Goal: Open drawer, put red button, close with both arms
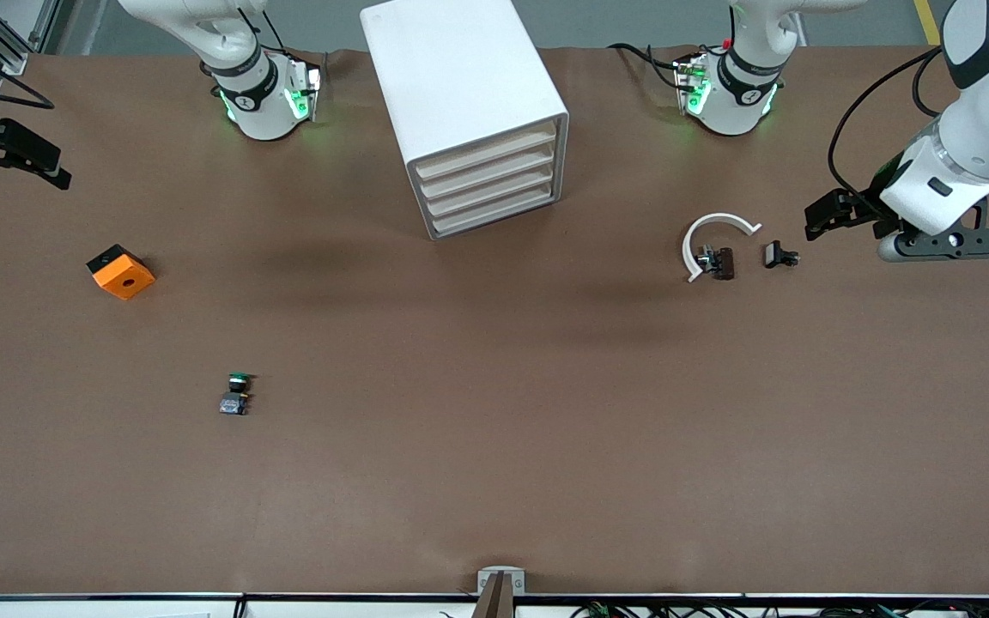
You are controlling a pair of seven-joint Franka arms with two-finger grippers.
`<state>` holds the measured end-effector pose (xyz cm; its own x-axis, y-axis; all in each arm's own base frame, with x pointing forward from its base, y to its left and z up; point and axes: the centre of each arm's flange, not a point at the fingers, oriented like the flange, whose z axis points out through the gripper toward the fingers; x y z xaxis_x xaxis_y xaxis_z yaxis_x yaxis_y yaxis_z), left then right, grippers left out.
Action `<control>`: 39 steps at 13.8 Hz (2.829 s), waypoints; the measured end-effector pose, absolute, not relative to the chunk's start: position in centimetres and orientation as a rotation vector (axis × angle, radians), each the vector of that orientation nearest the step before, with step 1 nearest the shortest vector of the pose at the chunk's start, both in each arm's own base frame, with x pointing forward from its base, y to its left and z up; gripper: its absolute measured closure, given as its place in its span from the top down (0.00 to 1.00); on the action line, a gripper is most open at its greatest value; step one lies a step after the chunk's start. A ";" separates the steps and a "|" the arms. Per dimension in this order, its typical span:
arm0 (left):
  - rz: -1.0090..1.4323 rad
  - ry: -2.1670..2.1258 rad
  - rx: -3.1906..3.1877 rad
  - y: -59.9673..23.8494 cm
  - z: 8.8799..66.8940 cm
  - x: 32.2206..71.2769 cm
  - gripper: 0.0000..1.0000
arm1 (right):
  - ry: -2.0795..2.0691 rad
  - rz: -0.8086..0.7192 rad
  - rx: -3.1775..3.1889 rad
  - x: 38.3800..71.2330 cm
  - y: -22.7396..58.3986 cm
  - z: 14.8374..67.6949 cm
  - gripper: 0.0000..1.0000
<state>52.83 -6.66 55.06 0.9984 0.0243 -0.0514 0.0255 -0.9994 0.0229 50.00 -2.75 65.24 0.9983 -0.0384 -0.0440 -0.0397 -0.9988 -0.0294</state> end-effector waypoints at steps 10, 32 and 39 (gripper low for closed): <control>0.075 0.101 3.106 -4.0 64.1 51.9 1.00 | 0.039 0.107 -3.114 49.4 -2.2 65.2 1.00; 0.051 0.038 3.128 -3.3 63.2 52.5 1.00 | -0.095 0.352 -3.099 45.3 0.1 66.9 1.00; 0.050 0.060 3.128 -2.6 63.2 52.5 1.00 | -0.288 0.167 -3.177 48.4 -4.2 67.5 1.00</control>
